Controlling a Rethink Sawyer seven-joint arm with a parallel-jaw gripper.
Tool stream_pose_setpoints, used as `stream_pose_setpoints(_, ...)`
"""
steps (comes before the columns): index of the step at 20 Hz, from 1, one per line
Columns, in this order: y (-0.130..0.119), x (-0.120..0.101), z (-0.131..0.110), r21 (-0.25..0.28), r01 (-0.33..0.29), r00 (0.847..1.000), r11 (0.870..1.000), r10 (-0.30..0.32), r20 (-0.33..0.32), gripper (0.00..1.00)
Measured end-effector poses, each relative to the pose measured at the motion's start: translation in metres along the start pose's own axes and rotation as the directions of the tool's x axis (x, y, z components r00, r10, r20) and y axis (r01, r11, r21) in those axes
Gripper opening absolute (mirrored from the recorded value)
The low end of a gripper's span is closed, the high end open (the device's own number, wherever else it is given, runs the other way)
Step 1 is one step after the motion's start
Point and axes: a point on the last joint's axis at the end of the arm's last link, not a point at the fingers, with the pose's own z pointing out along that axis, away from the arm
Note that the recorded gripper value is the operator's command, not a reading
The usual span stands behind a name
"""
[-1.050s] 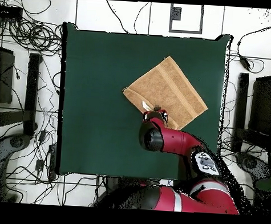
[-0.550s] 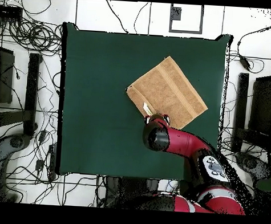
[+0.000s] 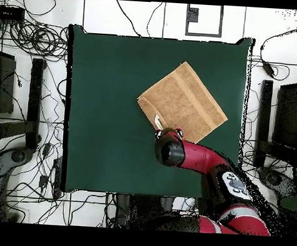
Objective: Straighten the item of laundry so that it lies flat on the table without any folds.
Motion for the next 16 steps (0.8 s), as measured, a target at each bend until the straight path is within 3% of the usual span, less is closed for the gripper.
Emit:
stream_pose_setpoints(7,-0.0033,-0.0018,0.0034,-0.067,-0.055,0.998,0.996,0.056,0.014,0.0)
stream_pose_setpoints(11,-0.003,-0.0043,0.0055,-0.128,-0.095,0.995,0.987,0.099,0.024,0.0)
stream_pose_setpoints(16,0.0058,-0.0045,0.0063,-0.161,-0.1,0.994,0.982,0.106,0.025,0.0)
